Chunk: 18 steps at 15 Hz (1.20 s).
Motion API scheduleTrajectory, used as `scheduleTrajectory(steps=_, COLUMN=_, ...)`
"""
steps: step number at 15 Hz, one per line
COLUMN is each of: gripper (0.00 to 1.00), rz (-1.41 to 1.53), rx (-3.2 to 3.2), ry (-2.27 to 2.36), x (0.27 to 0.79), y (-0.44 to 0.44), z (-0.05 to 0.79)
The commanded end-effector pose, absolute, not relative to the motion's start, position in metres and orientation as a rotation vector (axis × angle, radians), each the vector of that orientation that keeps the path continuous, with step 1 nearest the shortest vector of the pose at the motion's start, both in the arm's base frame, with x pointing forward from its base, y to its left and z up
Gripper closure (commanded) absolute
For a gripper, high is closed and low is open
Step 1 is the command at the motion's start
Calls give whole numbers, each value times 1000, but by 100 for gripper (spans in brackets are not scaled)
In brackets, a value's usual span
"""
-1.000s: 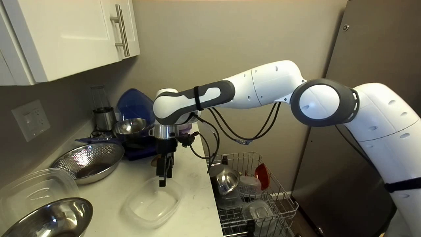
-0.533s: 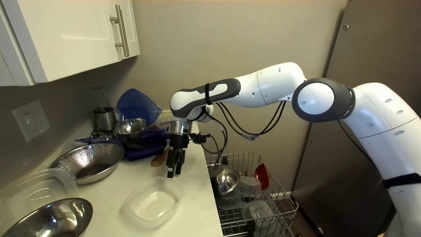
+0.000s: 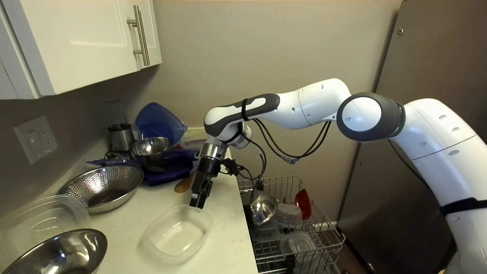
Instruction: Pick up the clear bowl from the front of the counter and put it in the dishwasher.
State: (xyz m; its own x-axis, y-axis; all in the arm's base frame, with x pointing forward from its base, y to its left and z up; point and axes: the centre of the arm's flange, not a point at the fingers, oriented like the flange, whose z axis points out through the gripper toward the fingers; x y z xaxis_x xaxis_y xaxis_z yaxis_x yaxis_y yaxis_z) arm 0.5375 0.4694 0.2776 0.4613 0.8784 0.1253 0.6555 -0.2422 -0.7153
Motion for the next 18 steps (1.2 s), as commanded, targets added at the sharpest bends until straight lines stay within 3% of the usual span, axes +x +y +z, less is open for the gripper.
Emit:
scheduleTrajectory(steps=1, gripper=0, rz=363, rx=-1892, ry=-1271, x=529, y=474, z=275)
scheduleTrajectory(steps=18, gripper=0, rz=504, rx=-1671, ry=-1213, x=532, y=447, z=263)
